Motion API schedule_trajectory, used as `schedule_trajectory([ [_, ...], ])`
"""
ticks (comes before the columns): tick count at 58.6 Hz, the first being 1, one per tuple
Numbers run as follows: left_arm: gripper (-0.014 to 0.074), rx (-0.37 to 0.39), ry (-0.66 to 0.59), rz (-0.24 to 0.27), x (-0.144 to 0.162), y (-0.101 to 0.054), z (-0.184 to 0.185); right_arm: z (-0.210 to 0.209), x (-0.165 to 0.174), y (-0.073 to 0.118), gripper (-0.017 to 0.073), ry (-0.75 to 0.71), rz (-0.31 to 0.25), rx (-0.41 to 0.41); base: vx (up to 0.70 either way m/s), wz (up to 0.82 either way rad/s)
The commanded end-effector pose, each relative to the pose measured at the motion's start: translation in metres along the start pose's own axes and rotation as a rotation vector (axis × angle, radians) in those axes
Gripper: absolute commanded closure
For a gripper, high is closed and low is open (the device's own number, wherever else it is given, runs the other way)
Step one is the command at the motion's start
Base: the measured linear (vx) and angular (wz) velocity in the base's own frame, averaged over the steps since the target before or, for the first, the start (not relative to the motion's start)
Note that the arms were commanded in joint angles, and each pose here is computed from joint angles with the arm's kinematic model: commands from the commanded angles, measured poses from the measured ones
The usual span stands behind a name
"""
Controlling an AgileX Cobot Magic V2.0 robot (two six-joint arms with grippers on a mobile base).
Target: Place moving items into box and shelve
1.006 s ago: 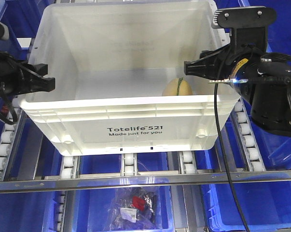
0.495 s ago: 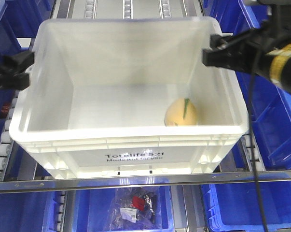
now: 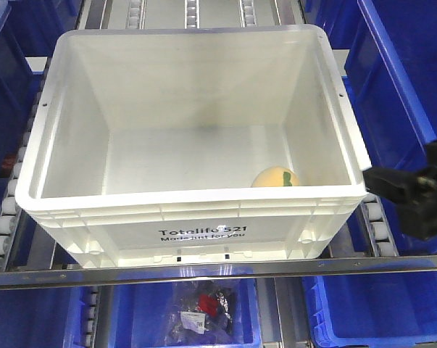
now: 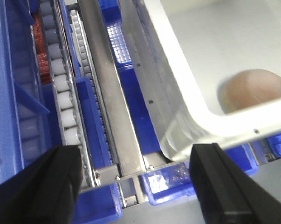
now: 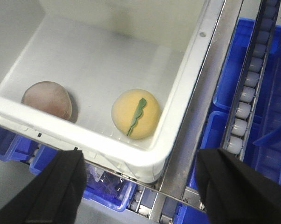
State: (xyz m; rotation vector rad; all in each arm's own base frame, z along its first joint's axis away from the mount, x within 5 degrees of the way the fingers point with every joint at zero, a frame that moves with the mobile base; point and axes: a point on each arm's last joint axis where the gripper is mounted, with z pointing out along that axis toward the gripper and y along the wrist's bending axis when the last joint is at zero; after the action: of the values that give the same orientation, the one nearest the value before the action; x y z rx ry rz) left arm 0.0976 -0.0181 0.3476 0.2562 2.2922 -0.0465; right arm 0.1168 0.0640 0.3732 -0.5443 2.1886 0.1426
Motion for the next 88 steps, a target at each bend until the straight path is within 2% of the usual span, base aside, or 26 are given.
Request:
schedule_trajectory([
  [1, -0.0001, 0.015, -0.111, 0.004, -0.005, 0.0, -0.02, -0.013, 0.004, -0.004, 0.0032, -0.079, -0.012, 0.005, 0.0, 0.0],
  [12, 0.0004, 0.024, -0.163, 0.027, 0.001, -0.001, -0.033, -0.018, 0.032, -0.006, 0.006, -0.105, -0.007, -0.004, 0.0, 0.0],
  [18, 0.0054, 0.024, -0.162, 0.027, 0.001, -0.001, -0.033, -0.022, 0.035, -0.007, 0.0106, -0.121, -0.005, -0.003, 0.0, 0.0],
  [27, 0.0185, 0.024, -0.164, 0.025, 0.001, -0.001, -0.033, -0.025, 0.036, -0.007, 0.0247, -0.128, -0.003, -0.003, 0.0, 0.0],
  [39, 0.0373, 0.025, -0.169, 0.022, 0.0, -0.001, -0.033, -0.025, 0.036, -0.007, 0.0486, -0.128, -0.002, -0.004, 0.0, 0.0],
  [46, 0.0456, 0.025, -0.179, 0.021, 0.0, -0.001, -0.033, -0.025, 0.036, -0.007, 0.0581, -0.128, -0.002, -0.004, 0.0, 0.0],
  [56, 0.0531, 0.03, -0.233, -0.029, -0.005, -0.001, -0.034, -0.025, 0.036, -0.007, 0.0575, -0.129, -0.004, -0.002, 0.0, 0.0],
  [66, 0.0546, 0.03, -0.293, -0.029, -0.011, 0.0, -0.036, -0.025, 0.036, -0.007, 0.0575, -0.128, -0.003, -0.003, 0.0, 0.0],
  [88, 0.0543, 0.03, -0.292, -0.029, -0.011, 0.0, -0.036, -0.025, 0.036, -0.007, 0.0575, -0.128, -0.003, -0.003, 0.0, 0.0],
])
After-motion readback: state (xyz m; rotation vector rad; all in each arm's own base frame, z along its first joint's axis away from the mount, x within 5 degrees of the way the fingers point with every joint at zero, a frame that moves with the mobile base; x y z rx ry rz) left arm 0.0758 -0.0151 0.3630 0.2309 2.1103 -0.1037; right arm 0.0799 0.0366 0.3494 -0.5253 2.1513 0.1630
